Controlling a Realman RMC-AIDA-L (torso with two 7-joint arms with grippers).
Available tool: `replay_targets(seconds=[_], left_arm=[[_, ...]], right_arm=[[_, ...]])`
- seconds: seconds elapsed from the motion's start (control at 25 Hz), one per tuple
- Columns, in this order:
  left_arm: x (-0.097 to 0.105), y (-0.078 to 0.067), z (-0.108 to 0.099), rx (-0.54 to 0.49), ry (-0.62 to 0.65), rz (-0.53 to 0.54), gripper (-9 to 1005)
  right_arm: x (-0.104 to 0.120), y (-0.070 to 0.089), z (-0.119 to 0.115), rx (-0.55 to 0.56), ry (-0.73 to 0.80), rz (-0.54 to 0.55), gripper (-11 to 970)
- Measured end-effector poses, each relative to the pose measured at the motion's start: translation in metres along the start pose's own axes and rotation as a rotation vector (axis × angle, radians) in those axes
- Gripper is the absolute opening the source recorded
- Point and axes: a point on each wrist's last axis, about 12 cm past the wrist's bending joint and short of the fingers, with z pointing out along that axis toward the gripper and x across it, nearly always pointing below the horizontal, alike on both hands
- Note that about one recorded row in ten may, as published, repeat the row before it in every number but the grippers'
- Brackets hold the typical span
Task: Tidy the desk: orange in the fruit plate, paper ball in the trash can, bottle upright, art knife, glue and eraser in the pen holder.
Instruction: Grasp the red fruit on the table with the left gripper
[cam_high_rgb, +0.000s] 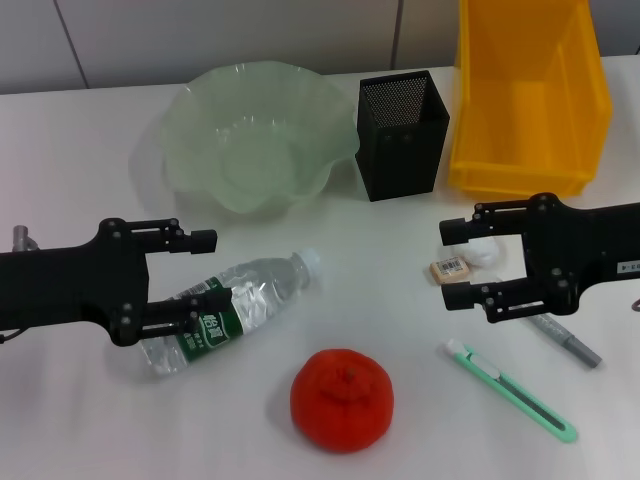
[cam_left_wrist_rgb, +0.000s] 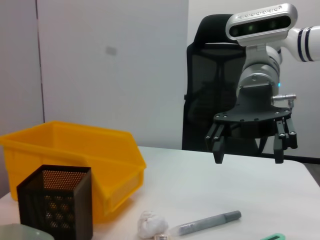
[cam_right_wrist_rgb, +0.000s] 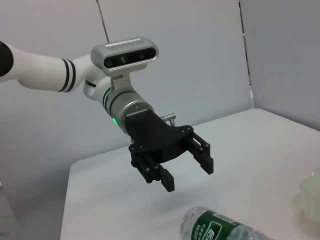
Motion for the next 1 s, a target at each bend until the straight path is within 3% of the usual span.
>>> replay_targets(seconds=[0.48, 0.72, 1.0], left_arm=[[-0.016, 0.014, 0.006, -0.003, 0.028, -0.061, 635], [-0.023, 0.015, 0.024, 0.077, 0.092, -0.106, 636], [-0.024, 0.015, 0.027, 0.086, 0.101, -0.115, 636]], right_arm=[[0.013, 0.002, -0.006, 0.04, -0.003, 0.048, 758], [0.034, 0.002, -0.02, 0.127, -0.001, 0.117, 758], [0.058, -0.001, -0.034, 0.244, -0.025, 0.185, 757]])
